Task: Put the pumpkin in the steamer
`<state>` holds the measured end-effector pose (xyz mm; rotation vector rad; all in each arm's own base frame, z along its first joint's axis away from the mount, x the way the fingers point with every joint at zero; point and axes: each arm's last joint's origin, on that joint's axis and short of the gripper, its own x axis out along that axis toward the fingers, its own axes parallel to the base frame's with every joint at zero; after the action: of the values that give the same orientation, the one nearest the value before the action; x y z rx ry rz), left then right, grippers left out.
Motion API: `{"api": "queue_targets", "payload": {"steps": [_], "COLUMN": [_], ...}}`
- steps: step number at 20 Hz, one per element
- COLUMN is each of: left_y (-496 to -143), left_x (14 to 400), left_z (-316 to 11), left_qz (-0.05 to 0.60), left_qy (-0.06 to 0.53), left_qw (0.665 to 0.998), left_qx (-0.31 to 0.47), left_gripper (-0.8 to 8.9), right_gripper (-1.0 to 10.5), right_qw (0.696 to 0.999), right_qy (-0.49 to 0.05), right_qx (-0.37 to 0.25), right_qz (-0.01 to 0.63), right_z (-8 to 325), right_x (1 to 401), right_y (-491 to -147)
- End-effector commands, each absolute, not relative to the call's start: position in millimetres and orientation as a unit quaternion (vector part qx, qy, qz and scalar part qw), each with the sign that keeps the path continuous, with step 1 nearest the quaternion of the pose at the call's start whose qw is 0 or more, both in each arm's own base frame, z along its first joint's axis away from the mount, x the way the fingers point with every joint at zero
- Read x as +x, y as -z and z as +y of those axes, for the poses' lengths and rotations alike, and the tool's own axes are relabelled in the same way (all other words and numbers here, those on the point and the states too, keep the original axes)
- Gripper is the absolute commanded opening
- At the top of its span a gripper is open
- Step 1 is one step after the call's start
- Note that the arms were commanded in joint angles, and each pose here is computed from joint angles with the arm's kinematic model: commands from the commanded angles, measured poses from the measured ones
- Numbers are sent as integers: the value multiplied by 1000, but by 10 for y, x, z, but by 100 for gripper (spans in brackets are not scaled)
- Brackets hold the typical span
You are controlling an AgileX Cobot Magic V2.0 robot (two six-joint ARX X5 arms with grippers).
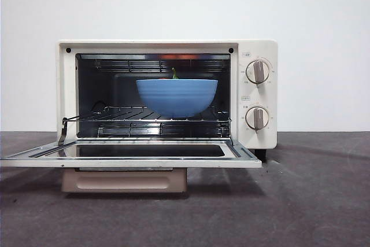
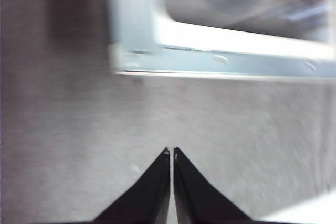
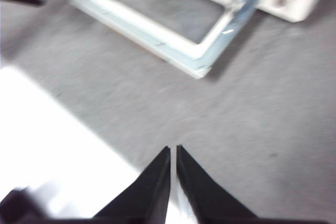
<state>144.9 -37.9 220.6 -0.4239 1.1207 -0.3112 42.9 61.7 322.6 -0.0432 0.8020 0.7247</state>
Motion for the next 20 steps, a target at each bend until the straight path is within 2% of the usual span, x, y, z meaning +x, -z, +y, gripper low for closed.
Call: {"api": "queue_targets", "payload": {"steps": [1, 5, 9, 13, 20], "left_y": [-2155, -1999, -1748, -1589, -1475], "left_x": [1557, 1730, 1898, 2058, 2190], "left_z": [-287, -175, -160, -173, -187], "left_qz": [529, 554, 601, 604, 596], "left_qy": [112, 92, 86, 93, 99], "left_qw": [812, 787, 753, 743, 737], "left_qx": [-220, -256, -252, -272, -303], "left_gripper": [14, 14, 14, 14, 14], "right_gripper": [14, 14, 14, 14, 14], "right_qw": [842, 833, 822, 804, 802], "right_qy": [-377, -403, -451, -492, -495], "right_qx": [-24, -12, 19, 43, 57], "right_qz": [384, 379, 349, 331, 331], "right_z": [631, 657, 720, 762, 770], "right_x": [411, 410, 422, 421, 422], "right_y": [-3197, -3204, -3283, -3345, -3359]}}
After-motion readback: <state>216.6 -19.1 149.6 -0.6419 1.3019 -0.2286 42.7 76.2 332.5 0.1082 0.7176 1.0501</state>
